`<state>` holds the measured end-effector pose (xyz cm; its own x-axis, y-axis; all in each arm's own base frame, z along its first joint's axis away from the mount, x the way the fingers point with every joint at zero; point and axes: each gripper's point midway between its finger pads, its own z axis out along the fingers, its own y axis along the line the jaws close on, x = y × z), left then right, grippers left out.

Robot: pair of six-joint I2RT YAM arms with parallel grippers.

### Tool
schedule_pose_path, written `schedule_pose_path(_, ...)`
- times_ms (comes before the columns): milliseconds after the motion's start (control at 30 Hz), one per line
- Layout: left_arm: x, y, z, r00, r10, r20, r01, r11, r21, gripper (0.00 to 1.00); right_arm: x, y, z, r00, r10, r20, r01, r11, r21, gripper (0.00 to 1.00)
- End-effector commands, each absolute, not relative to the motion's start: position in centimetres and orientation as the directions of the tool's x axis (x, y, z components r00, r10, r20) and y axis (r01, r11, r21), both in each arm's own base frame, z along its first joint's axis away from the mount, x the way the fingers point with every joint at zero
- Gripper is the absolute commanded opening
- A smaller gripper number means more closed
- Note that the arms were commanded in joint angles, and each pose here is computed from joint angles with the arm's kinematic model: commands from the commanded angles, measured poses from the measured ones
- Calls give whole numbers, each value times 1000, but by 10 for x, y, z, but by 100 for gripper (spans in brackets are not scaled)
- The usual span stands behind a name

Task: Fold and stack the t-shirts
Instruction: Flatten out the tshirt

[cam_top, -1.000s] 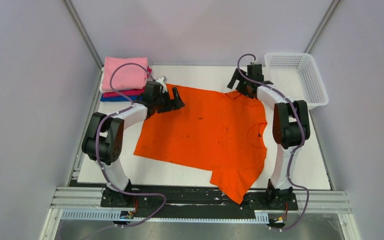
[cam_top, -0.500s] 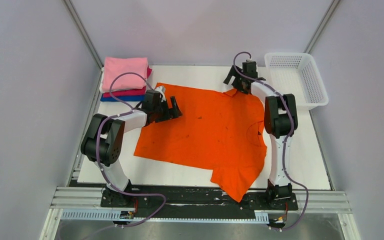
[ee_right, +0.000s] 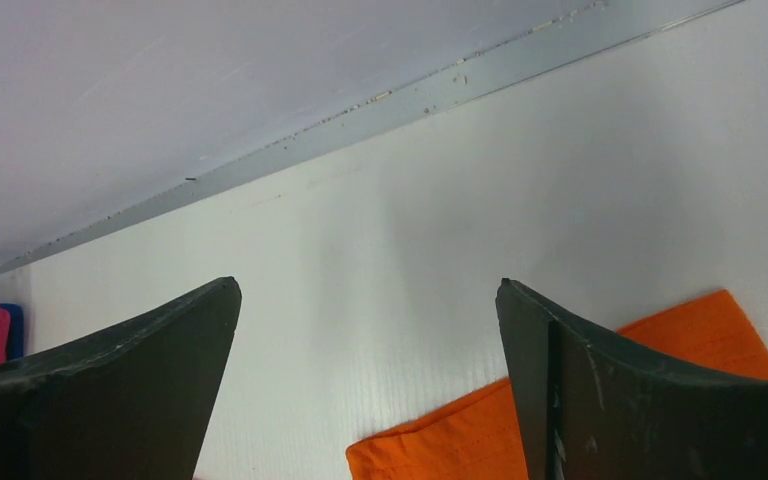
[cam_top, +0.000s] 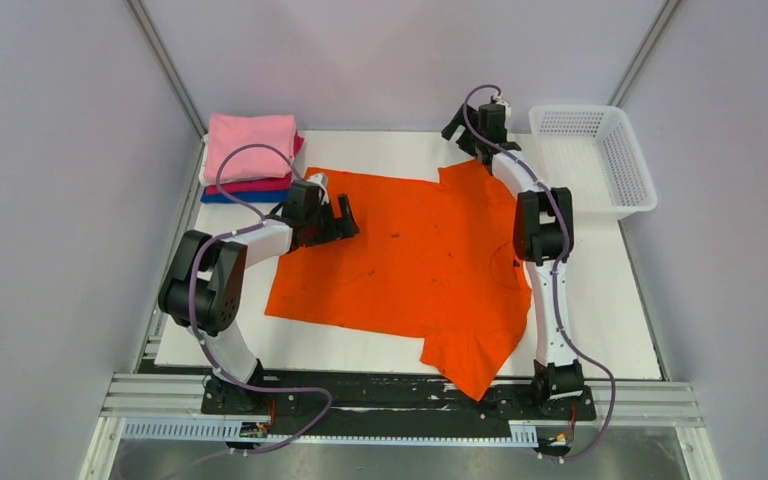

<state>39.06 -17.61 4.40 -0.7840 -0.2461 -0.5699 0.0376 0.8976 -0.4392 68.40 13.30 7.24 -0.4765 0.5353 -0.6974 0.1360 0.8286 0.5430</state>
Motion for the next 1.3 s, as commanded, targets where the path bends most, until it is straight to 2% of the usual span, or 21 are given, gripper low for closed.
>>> schedule_pose_path(0,392,-168,68,-753,-240,-612,49,908,-415,100,687,136,163,-365,499,-786,14,847,531,100)
schedule_pose_path(100,399,-170,90,-720,-250,-648,70,902,-427,100,654,131,190,-391,434,-812,-3,881,472,100)
schedule_pose_path(200,401,-166,108,-687,-263,-678,67,905,-419,100,604,118,188,-457,405,-792,48,900,433,100)
schedule_pose_path(400,395,-146,109,-665,-279,-693,-6,929,-369,100,489,90,150,-567,449,-691,222,891,396,100)
schedule_pose_path(567,405,-134,89,-679,-331,-655,-73,918,-389,100,437,76,101,-652,450,-610,314,893,323,100)
schedule_pose_path(867,422,-119,44,-721,-380,-579,-165,906,-389,100,456,68,35,-727,440,-527,382,897,222,100)
schedule_pose_path(1033,428,-104,30,-723,-386,-573,-221,915,-338,100,480,62,9,-745,424,-515,406,901,154,100)
schedule_pose_path(1267,448,-88,22,-721,-389,-573,-266,919,-290,100,529,52,6,-715,436,-547,415,894,170,100)
